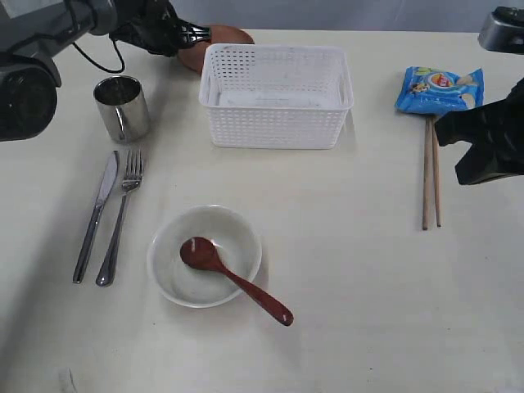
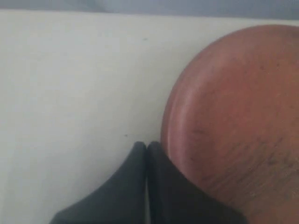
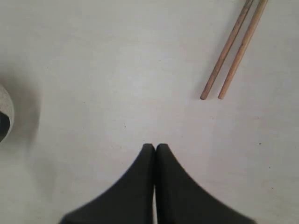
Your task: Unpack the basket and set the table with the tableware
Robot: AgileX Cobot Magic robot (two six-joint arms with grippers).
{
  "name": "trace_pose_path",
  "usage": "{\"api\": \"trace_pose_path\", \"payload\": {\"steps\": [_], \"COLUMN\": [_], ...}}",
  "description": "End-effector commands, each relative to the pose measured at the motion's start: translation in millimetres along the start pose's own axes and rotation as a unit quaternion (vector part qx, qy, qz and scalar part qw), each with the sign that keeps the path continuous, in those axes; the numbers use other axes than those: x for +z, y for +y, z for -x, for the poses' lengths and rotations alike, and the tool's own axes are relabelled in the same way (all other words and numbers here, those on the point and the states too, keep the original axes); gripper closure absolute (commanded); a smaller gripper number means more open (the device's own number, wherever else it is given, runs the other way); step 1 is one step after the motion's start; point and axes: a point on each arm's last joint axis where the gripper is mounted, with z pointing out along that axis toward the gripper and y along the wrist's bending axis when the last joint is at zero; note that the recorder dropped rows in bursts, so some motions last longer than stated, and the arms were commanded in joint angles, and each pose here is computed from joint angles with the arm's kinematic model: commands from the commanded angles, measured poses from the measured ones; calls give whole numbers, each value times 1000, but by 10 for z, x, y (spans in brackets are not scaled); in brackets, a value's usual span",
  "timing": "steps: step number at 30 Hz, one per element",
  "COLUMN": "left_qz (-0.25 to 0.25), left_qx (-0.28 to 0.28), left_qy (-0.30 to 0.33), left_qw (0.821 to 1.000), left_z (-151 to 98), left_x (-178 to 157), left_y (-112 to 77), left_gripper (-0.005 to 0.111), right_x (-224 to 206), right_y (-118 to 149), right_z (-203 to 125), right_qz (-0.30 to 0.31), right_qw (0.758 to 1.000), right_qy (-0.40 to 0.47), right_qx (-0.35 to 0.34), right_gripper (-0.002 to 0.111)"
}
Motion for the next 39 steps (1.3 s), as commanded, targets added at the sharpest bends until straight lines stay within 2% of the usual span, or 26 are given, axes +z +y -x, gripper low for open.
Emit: {"api": "trace_pose_path", "payload": {"steps": [1,8,13,20,24,30,36,39], "left_qz": [-21,-48,-72,-85,-90,-143,-148,-127], "left_qx": [0,25,57,58,80,93,111,128], "left_qy": [-9,-7,-22,-22,-29,-40,-38,-44], "left_qw": [1000,999,996,994,992,985,982,983], "left_z": [-19,-128,-194,-225,-212,-155,-70,64], "left_x": [17,84,53,30,-7,-125,-275,-425], "left_y": [-111,-310,-587,-699,-762,-934,-969,-877], "left_gripper": [107,107,107,107,107,107,107,107], "right_x": [-20,-84,-130,-131,-131,-131,-131,-133], "right_y": [9,20,27,27,27,27,27,25], "right_z": [-25,-41,-58,-60,-58,-58,-53,-26], "right_qz": [3,3,3,3,3,3,2,1], "right_qw": [1000,1000,1000,1000,1000,1000,1000,999], "right_qy": [1,-15,-25,-24,-25,-25,-27,-42], "right_qx": [-6,-9,-12,-12,-12,-12,-12,-12], "right_gripper": [109,109,109,109,109,109,109,109]}}
